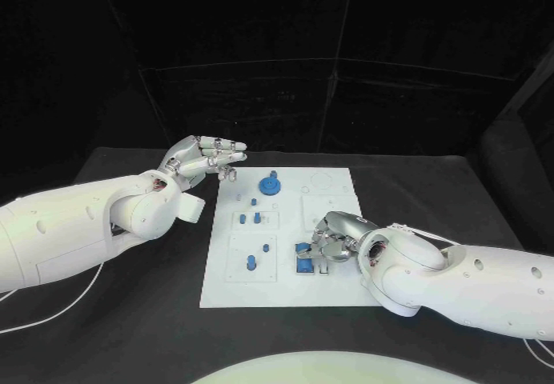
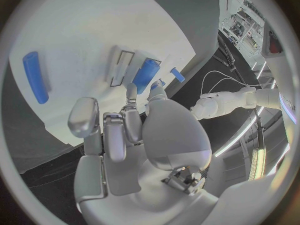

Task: Assemble the parts on the task board

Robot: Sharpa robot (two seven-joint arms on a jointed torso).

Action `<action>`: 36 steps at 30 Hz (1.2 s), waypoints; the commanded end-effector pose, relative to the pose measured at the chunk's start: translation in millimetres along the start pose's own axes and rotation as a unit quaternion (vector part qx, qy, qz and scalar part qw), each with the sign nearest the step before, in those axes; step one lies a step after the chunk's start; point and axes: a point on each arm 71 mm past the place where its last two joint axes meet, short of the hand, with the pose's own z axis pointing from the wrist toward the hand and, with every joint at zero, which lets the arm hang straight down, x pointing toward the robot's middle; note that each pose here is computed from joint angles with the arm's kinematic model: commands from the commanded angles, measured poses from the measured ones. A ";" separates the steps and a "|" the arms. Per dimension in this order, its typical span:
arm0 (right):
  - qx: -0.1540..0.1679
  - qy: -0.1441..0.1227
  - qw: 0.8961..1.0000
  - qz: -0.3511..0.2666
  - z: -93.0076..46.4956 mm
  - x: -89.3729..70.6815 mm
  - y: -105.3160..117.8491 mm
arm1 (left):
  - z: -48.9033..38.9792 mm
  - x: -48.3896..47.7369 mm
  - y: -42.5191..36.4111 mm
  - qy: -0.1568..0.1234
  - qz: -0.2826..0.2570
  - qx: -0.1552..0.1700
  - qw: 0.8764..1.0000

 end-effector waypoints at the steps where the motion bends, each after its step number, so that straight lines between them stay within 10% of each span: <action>1: -0.022 -0.016 1.000 0.008 -3.6 -3.7 2.0 | 0.1 0.6 -1.0 0.004 -0.003 0.002 1.000; 10: -0.050 -0.044 0.996 0.055 -27.2 -19.8 -15.5 | -0.1 -0.1 -1.1 0.003 -0.003 0.003 1.000; 36: 0.097 -0.028 0.995 0.001 -46.5 -36.5 -98.5 | 0.0 1.6 -1.1 0.005 -0.004 0.004 1.000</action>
